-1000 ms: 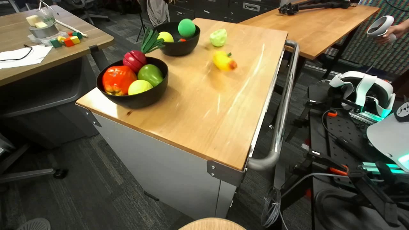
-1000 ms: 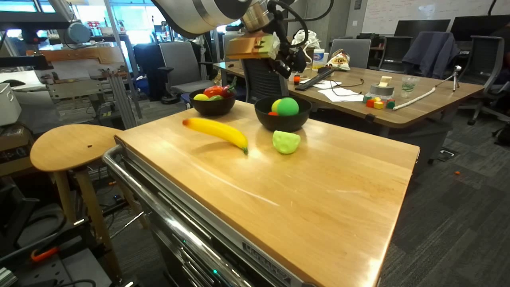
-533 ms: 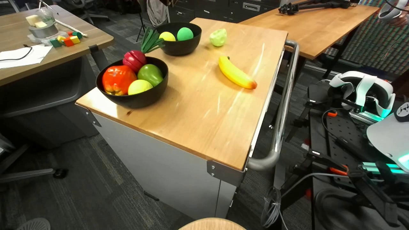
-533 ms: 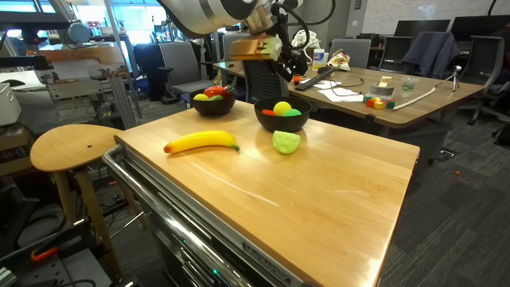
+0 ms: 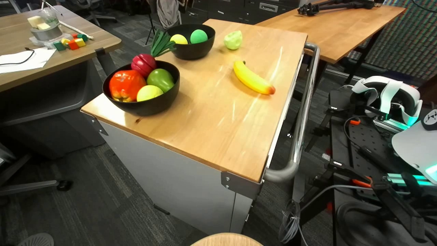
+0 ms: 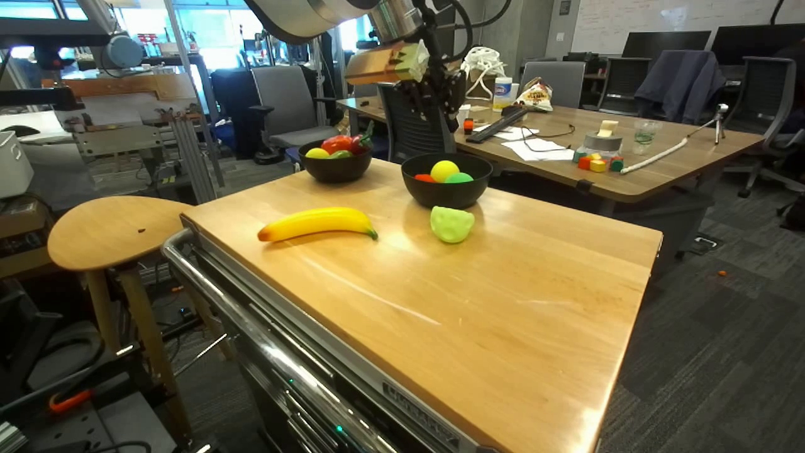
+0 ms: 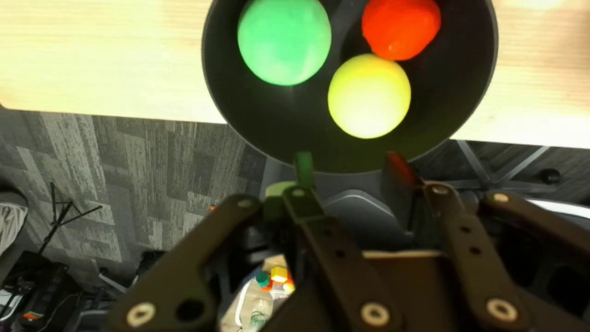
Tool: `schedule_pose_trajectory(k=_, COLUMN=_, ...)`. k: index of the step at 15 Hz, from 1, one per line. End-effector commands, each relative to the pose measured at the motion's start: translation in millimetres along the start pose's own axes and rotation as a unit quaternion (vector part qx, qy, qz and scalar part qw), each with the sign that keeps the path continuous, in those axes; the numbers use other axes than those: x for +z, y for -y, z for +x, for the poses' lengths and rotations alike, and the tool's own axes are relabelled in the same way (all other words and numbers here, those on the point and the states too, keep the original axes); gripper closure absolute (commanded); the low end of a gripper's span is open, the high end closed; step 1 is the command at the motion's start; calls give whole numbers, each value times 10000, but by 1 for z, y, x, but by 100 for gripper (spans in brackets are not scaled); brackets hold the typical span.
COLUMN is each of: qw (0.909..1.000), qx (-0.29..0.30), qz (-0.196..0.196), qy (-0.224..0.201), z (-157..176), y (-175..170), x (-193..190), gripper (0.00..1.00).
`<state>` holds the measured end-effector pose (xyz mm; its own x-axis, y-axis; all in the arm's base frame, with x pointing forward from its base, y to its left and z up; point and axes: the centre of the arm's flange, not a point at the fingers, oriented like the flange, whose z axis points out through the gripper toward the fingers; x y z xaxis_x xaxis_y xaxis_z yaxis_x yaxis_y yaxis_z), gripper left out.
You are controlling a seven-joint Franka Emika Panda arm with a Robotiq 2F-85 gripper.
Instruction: Put the plush fruits in the two black bowls
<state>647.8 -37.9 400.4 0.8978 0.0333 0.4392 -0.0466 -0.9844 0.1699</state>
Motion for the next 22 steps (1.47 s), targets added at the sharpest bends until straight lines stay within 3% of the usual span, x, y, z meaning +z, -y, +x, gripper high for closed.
schedule_pose_trajectory(k=1, qw=9985, qx=-143, qz=114, qy=525, z=-44, y=11, x=-23, gripper=25)
schedule_pose_trajectory(k=4, qw=9922, qx=-144, qz=502, qy=1135, z=-89, y=28, x=-34, gripper=3)
schedule_pose_trajectory(k=5, qw=9899, qx=-126, qz=640, qy=1259, z=-103, y=36, x=-43, gripper=0)
schedule_pose_trajectory(k=8, qw=9841, qx=-103, qz=1002, qy=1464, z=-140, y=55, x=-71, gripper=0)
schedule_pose_trajectory(k=9, qw=9864, qx=-81, qz=793, qy=1440, z=-110, y=53, x=-31, gripper=0)
schedule_pose_trajectory(k=12, qw=9859, qx=-88, qz=818, qy=1455, z=-116, y=56, x=-37, gripper=0)
schedule_pose_trajectory(k=16, qw=9692, qx=627, qz=919, qy=2197, z=-140, y=53, x=0, gripper=0)
schedule_pose_trajectory(k=21, qw=9477, qx=1325, qz=1381, qy=2553, z=-157, y=60, x=23, gripper=0)
schedule_pose_trajectory(k=22, qw=9440, qx=1413, qz=1413, qy=2624, z=-159, y=62, x=29, gripper=9)
